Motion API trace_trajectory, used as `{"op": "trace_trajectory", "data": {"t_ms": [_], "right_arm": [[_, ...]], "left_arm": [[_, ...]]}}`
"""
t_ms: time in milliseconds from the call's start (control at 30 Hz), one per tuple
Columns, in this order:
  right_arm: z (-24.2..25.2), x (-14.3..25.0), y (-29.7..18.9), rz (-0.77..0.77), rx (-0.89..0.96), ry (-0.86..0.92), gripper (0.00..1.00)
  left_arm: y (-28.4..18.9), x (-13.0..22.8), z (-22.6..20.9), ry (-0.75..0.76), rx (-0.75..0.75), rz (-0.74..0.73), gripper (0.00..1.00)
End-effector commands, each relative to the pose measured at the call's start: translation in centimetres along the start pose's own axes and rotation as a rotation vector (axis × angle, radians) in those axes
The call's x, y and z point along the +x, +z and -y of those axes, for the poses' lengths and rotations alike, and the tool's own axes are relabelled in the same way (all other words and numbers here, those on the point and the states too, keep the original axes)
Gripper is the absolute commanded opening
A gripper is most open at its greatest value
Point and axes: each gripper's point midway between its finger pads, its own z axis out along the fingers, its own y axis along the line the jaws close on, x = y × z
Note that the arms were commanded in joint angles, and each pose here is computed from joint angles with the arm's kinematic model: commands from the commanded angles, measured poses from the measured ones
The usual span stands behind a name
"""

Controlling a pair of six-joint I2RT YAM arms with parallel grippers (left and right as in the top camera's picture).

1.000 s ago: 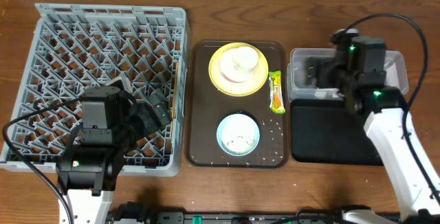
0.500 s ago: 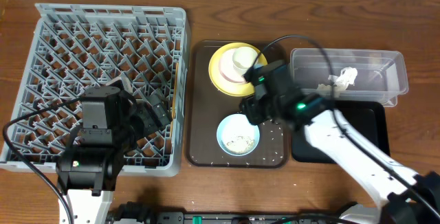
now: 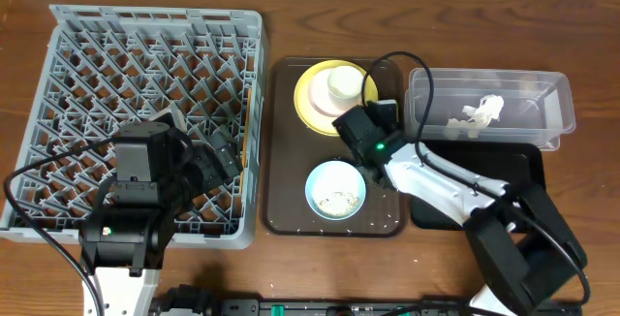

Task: Sort waste into correct bins and load items into the dishwasher
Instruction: 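Grasp the yellow snack wrapper with the right gripper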

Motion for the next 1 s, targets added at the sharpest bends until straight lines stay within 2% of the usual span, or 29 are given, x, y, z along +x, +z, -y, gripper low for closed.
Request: {"op": "trace_trajectory", "data": {"t_ms": [0,333,433,467,533,733,967], "right_arm": [[0.7,-0.2,1.4,-0.032,0.0,0.068,0.53],[0.4,0.3,2.0,-0.072,-0.035,0.085,0.44],[0.3,0.3,2.0,-0.073,-0.038,0.082,0.28],[0.2,0.4,1.9,-0.075,-0.042,0.081,0.16],[-0.1,0.6,1.9,-0.087,-0.06,0.078,0.01],[-0.1,-1.2,0.3,-0.044,-0.084,-0.004,0.01],[1.1,-6.3,-6.0,0.142,-0.166,-0.026,0.01]], "left_arm": [[-0.3,-0.5,0.1,-0.007,-0.001,0.016,0.99],[-0.3,-0.5,0.1,-0.007,-0.001,0.016,0.99],[-0.3,-0.5,0.1,-0.007,0.0,0.016,0.99],[-0.3,-0.5,0.1,-0.007,-0.001,0.016,0.99],[-0.3,-0.5,0.1,-0.007,-0.001,0.016,0.99],[-0.3,-0.5,0.1,-0.007,-0.001,0.016,0.99],[-0.3,-0.5,0.1,-0.007,-0.001,0.016,0.99]]}}
